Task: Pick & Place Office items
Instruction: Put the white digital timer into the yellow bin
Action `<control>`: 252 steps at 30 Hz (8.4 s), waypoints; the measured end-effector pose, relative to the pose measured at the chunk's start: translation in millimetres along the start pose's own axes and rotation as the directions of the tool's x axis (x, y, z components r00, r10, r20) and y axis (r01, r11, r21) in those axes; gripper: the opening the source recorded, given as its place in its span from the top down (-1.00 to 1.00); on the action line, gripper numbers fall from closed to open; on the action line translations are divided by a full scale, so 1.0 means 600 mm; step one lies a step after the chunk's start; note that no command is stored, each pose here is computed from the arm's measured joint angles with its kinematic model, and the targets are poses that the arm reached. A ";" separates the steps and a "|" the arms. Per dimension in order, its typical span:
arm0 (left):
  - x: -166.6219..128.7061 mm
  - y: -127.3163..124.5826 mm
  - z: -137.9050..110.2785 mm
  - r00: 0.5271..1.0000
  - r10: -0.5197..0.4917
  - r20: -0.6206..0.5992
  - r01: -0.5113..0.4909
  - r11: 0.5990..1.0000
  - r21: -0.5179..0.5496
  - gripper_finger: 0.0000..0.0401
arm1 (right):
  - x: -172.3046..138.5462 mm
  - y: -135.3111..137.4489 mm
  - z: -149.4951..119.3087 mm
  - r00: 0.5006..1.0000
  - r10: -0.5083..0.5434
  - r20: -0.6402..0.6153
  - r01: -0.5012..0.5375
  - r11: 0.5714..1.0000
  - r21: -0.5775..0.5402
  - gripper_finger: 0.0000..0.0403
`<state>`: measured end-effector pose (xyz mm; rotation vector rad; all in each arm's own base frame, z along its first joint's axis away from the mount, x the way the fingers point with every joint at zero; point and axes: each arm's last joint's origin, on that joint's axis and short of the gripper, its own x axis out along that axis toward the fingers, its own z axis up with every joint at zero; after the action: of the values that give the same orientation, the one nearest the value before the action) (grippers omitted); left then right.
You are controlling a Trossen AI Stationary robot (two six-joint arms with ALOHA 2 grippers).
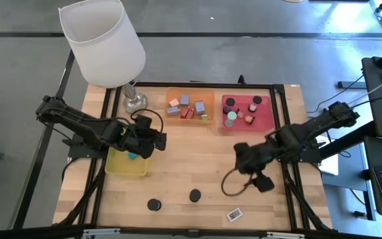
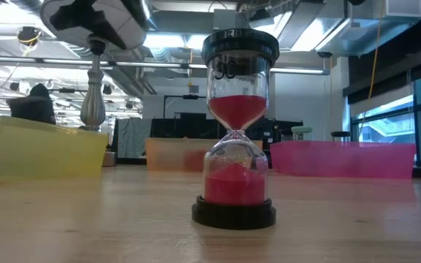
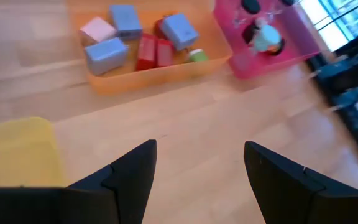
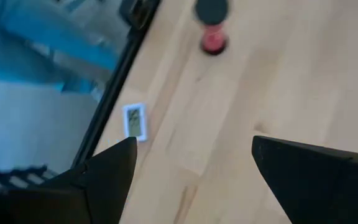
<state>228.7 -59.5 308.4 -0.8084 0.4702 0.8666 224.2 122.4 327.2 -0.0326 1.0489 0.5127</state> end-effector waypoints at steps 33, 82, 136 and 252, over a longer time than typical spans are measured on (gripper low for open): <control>-0.052 -0.063 -0.035 0.921 -0.388 -0.046 0.389 0.903 0.184 -0.19 | 0.360 0.159 -0.062 0.932 -0.121 -0.341 0.127 0.992 -0.005 -0.60; -0.072 -0.105 -0.007 0.795 -0.602 0.073 0.605 0.783 -0.145 -0.19 | 0.030 0.036 0.002 0.694 -0.702 0.160 0.488 0.622 0.612 0.20; 0.189 -0.126 0.024 0.808 -0.543 -0.230 0.429 0.809 -0.402 0.09 | 0.044 -0.160 0.057 0.873 -0.474 0.114 0.403 0.834 0.376 0.20; 0.123 0.216 -0.041 0.691 0.581 -0.429 -0.574 0.803 0.163 0.61 | -0.084 -0.150 -0.030 0.734 -0.677 -0.063 0.601 0.603 0.525 -0.57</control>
<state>164.5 7.1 189.3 -0.8642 1.2084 1.2559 227.5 18.7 341.1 0.0999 0.9223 -0.4452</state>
